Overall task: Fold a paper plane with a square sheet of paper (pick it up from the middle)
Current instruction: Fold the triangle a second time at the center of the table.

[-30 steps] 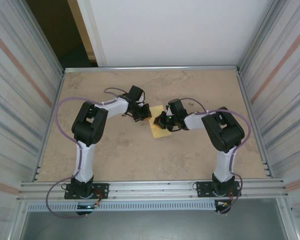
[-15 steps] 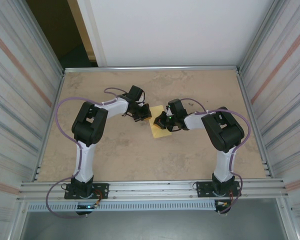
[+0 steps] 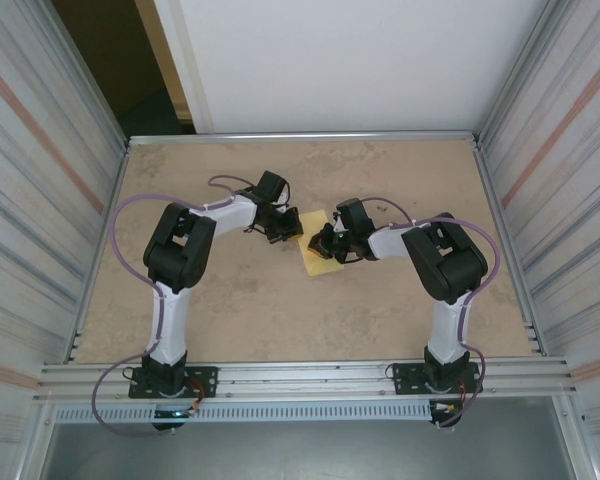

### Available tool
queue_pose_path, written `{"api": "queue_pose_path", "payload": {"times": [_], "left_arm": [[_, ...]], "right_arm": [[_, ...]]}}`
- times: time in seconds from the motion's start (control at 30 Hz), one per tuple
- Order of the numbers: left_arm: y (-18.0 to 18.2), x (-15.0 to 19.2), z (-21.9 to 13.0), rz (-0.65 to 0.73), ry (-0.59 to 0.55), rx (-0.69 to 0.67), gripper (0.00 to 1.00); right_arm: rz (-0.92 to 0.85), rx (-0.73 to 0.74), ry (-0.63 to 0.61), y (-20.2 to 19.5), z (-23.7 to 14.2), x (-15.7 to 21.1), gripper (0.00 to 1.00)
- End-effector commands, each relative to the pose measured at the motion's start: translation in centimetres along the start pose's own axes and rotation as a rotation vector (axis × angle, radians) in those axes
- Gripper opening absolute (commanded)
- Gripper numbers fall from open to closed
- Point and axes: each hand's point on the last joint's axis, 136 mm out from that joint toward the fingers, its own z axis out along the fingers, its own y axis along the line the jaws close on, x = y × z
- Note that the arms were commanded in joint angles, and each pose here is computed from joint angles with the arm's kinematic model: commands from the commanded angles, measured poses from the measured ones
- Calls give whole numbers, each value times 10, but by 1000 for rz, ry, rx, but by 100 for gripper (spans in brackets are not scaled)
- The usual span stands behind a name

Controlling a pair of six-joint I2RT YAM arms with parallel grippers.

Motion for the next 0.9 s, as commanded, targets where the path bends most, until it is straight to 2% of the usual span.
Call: {"api": "queue_pose_path", "payload": {"times": [0.0, 0.47, 0.87], "left_arm": [[23, 14, 13, -23, 62, -58, 7], [24, 15, 14, -22, 63, -58, 7], [13, 9, 7, -12, 45, -37, 7]], "right_arm": [[21, 5, -20, -1, 2, -8, 0], [23, -1, -22, -1, 3, -9, 0], [55, 63, -20, -18, 5, -5, 0]]}}
